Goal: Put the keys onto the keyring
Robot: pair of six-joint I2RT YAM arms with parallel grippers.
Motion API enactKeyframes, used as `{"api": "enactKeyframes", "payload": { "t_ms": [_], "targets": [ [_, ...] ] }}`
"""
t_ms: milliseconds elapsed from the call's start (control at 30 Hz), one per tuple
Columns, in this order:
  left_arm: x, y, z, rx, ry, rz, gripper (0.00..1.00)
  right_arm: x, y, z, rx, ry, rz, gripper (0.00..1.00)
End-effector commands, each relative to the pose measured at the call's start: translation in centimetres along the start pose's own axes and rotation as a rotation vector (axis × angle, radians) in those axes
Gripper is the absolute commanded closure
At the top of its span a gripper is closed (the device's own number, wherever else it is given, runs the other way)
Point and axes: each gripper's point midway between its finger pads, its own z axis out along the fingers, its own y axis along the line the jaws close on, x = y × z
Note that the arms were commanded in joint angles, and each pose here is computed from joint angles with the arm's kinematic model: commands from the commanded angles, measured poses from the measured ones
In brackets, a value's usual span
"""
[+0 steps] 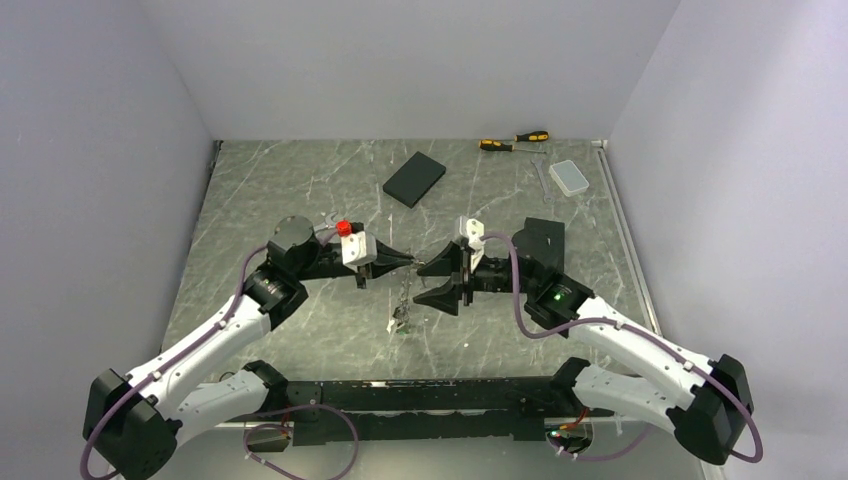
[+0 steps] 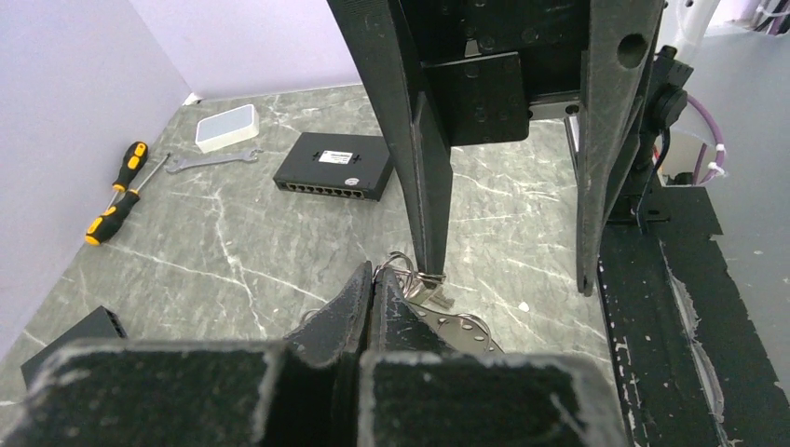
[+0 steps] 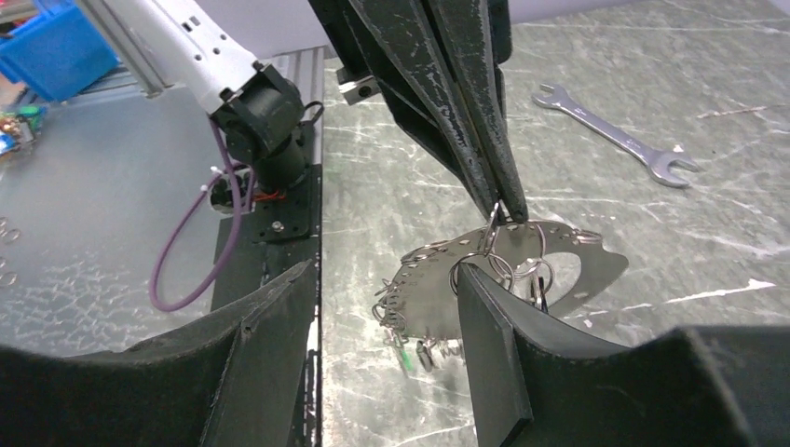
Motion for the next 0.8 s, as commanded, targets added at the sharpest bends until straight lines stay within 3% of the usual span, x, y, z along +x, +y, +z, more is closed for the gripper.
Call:
{"api": "enactKeyframes", "payload": {
  "t_ms": [0, 200, 400, 767],
  "targets": [
    [-3.8, 1.4, -0.1, -0.034, -0.12, 0.104, 1.0, 0.1, -0.2, 0.2, 0.03, 0.018, 0.002, 0.41],
    [-3.3, 0.5, -0.3, 0.005, -0.112, 0.115, 1.0, -2.2, -1.7, -2.0, 0.188, 0.007, -0.101, 0.42],
    [-3.4, -0.1, -0.4, 0.031, -0.122, 0.125, 1.0, -2.5, -1.8, -3.4, 0.234, 0.047, -0.124, 0.38],
    [-3.7, -0.2, -0.5, 0.023, -0.145, 0.116, 1.0, -5.8, -2.9, -2.0, 0.237, -0.029, -0.187, 0.6]
  ]
}}
